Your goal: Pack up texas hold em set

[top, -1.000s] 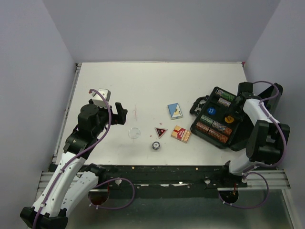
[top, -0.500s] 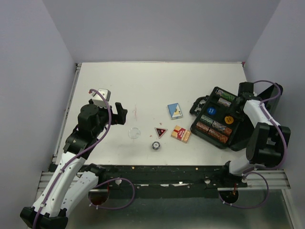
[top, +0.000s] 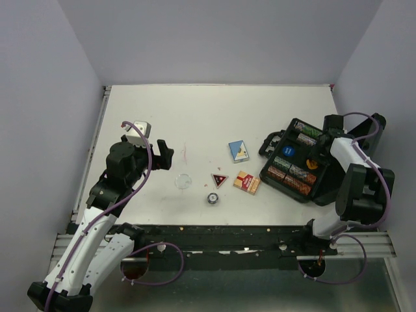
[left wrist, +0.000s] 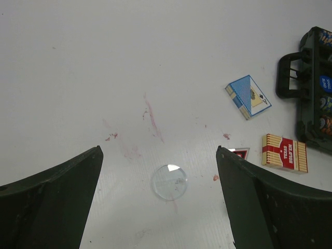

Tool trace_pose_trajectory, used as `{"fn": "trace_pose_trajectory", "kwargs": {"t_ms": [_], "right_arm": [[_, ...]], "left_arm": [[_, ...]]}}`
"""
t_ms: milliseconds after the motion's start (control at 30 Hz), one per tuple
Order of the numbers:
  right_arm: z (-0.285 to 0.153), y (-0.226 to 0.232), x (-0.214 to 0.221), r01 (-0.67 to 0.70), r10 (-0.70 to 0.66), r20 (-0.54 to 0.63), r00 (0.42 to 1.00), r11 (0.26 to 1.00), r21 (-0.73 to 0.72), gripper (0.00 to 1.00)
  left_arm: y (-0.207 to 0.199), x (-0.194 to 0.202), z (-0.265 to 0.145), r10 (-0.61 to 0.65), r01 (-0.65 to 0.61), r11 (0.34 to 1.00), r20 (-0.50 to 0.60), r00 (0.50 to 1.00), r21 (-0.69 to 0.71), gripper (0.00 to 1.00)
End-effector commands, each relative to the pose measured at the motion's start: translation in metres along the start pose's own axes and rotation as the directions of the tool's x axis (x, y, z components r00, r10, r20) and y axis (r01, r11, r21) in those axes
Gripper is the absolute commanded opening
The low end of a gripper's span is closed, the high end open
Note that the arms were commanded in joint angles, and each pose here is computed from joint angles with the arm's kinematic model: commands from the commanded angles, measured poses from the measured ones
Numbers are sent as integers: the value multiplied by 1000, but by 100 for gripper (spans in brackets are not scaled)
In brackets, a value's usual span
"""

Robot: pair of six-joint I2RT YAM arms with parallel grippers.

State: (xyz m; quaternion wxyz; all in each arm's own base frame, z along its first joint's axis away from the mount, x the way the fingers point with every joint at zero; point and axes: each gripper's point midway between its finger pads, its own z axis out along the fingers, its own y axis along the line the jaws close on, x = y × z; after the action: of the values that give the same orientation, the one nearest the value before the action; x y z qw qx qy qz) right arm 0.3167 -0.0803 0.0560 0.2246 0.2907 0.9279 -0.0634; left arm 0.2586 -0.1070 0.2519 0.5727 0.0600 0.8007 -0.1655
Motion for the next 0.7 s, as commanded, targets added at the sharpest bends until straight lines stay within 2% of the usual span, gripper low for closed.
{"fn": "trace_pose_trajectory", "kwargs": {"t_ms": [0,167,367,467,667], "right_arm": [[16,-5,15,8,-7,-40,999,999,36,39],[21,-7,23,11,-9,-61,998,999,44,38],[8,-5,9,4,-3,-24,1000,999,35,39],[-1,-3,0,-1,1,0,1000,1000,26,44],[-27,-4,-22,-1,0,78,997,1000,19,60]], "left_arm": [[0,-3,-1,6,-5,1000,13,1000,-5,99],[1,-3,-1,7,-7,1000,13,1000,-8,99],[2,-4,-2,7,-7,1000,16,1000,-13,99],[5,-3,-3,10,-10,1000,20,1000,-27,99],[9,-3,-3,16,-15,999,21,1000,-50,99]]}}
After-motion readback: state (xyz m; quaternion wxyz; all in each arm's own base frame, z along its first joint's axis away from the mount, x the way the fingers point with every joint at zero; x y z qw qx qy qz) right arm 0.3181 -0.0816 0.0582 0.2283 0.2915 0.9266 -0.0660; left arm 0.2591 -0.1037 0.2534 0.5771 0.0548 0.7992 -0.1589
